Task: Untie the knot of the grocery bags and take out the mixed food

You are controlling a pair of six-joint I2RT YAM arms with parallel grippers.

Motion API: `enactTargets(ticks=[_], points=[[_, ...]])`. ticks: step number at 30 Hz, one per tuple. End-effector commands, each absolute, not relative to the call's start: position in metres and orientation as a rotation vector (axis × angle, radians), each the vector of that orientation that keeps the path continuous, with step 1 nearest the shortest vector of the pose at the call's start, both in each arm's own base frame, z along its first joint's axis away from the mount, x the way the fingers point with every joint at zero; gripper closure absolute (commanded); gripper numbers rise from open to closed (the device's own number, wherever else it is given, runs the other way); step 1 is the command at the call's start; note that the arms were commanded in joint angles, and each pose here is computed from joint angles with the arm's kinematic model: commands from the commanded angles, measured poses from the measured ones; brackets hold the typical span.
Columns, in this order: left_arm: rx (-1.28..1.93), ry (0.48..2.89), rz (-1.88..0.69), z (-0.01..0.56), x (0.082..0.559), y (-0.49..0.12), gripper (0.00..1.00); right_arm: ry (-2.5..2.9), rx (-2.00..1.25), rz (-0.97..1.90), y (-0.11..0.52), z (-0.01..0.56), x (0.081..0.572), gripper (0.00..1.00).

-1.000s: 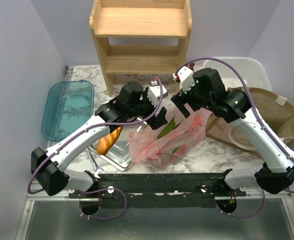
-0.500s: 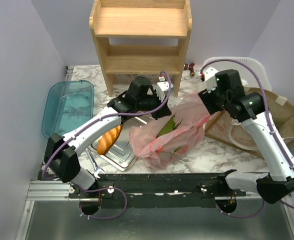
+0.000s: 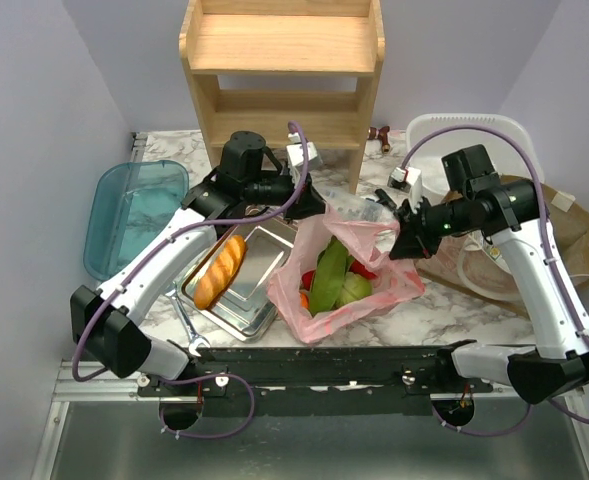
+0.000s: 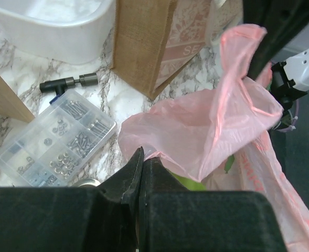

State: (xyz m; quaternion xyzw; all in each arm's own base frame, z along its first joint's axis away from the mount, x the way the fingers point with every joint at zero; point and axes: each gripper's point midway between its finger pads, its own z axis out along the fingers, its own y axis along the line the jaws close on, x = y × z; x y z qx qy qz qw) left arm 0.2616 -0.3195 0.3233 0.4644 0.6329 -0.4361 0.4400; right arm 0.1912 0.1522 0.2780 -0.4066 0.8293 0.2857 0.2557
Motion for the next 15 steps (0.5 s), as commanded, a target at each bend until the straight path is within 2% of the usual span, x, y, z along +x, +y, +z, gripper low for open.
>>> enactTargets(ticks=[1, 2, 5, 6, 8, 9, 12, 15], points=[[1.183, 1.521, -1.102, 0.329, 0.269, -0.327, 1.0, 2.358, -1.021, 0.902, 0.161, 0.256, 0.186, 0.94], [1.194, 1.526, -1.101, 0.325, 0.268, -0.328, 1.0, 2.431, -0.972, 0.743, 0.147, 0.24, 0.203, 0.91], [1.223, 1.527, -1.12, 0.321, 0.262, -0.329, 1.0, 2.474, -0.863, 0.401, 0.116, 0.229, 0.243, 0.67], [1.23, 1.522, -1.129, 0.322, 0.259, -0.33, 1.0, 2.43, -0.817, 0.334, 0.112, 0.239, 0.256, 0.5], [1.24, 1.507, -1.157, 0.324, 0.254, -0.331, 1.0, 2.317, -0.735, 0.194, 0.101, 0.263, 0.282, 0.29], [1.243, 1.498, -1.171, 0.326, 0.252, -0.332, 1.0, 2.271, -0.689, 0.114, 0.092, 0.275, 0.293, 0.25], [1.246, 1.49, -1.22, 0.33, 0.247, -0.334, 1.0, 2.207, -0.615, -0.068, 0.072, 0.295, 0.318, 0.23], [1.173, 1.569, -1.232, 0.33, 0.256, -0.338, 1.0, 2.175, -0.691, 0.06, 0.092, 0.317, 0.314, 0.22]])
